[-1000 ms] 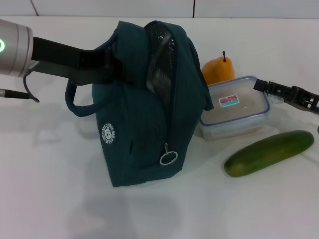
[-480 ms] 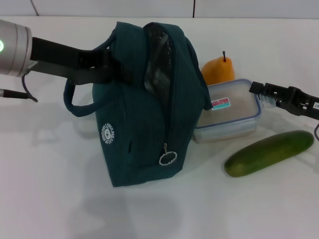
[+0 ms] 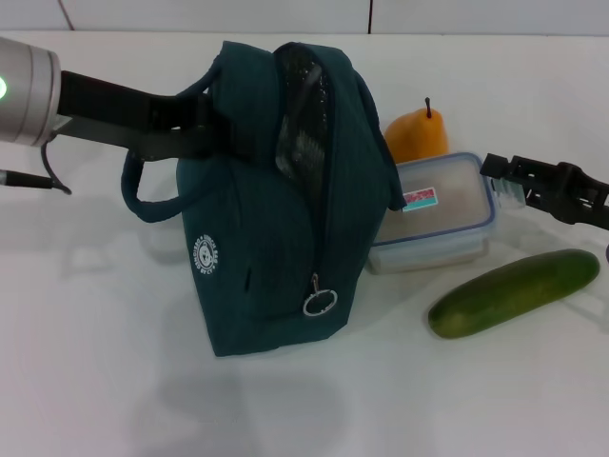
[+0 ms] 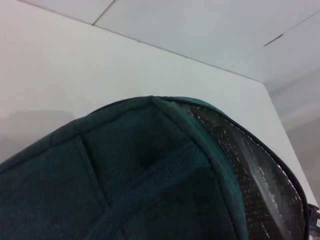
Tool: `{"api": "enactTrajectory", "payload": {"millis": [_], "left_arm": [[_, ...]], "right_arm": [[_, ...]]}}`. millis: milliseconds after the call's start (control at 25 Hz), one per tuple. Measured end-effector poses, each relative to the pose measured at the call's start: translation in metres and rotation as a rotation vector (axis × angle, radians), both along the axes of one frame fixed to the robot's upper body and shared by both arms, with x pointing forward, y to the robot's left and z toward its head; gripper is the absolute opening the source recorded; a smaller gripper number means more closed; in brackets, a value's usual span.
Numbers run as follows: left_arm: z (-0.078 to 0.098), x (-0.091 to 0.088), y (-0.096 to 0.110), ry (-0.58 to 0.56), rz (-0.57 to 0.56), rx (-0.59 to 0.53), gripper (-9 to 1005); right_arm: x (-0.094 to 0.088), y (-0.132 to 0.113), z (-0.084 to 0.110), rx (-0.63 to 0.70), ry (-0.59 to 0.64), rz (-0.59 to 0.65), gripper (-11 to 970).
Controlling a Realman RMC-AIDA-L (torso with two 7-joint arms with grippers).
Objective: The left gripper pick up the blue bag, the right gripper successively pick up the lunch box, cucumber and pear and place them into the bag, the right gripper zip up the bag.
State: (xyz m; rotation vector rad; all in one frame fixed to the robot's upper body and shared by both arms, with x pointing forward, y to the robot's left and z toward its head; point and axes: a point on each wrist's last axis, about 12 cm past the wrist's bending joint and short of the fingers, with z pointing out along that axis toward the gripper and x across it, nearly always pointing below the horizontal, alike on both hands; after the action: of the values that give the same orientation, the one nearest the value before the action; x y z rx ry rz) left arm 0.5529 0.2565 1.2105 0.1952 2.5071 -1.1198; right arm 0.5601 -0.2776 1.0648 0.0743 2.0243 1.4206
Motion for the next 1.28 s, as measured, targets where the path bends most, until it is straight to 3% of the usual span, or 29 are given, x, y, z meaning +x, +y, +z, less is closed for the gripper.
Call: {"api": "enactTrajectory", "payload": {"millis": [560,760,1280], "left_arm": [[0.0033,0.0027,-0.0020,-0.017,-0.009,0.004,57],[0.0041,0.0033,-0.0017,-0.021,-0.010,0.006,58],[0.0062,0.0014,0.0034,-0.018,-0.020,0.007,58]], "right_arm": [[0.0021,0.0041,0.0040,0.018,0.005,0.023,364],[0.0031,0.0042,0.0045,0.017,0.004,0.020,133],[0.0016,-0.0010,0.0078,0.118,0.015,-0.042,103]]}}
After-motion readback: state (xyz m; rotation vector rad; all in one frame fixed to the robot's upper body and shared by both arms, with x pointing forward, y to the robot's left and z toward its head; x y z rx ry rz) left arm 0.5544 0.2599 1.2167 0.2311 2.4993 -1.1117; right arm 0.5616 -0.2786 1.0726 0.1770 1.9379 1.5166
